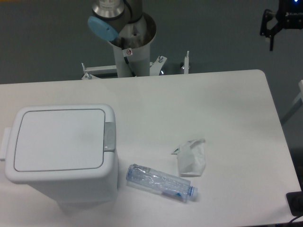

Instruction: Open the trash can

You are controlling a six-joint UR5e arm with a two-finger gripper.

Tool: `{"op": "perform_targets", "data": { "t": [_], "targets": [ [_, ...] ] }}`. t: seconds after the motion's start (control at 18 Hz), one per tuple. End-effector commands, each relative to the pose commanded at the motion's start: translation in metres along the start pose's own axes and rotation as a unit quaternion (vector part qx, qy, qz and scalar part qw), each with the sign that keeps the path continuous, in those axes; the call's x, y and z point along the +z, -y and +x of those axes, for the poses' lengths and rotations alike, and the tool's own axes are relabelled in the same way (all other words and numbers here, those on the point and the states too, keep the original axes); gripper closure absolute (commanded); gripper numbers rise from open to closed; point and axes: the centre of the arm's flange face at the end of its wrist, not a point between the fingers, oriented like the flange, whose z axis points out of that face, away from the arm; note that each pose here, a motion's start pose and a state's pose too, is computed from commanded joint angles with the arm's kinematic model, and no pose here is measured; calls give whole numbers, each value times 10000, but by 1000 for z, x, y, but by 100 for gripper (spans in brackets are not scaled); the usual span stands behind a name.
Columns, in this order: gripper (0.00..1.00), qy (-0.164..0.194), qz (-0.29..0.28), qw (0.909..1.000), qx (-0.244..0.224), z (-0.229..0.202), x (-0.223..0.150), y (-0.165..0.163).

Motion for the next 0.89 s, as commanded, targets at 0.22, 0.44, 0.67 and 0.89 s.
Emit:
{"op": "perform_targets", "data": {
  "t": [0.22, 0.44, 0.67, 0.89],
  "targets": [
    [0, -35, 6, 9999, -124, 4, 2, 5],
    [0, -266, 92, 9956, -896, 35, 16, 51],
    [0, -279, 357, 9884, -1450, 72, 20, 120],
    [0, -586, 513, 9726, -2190, 123, 17, 188]
  ]
}}
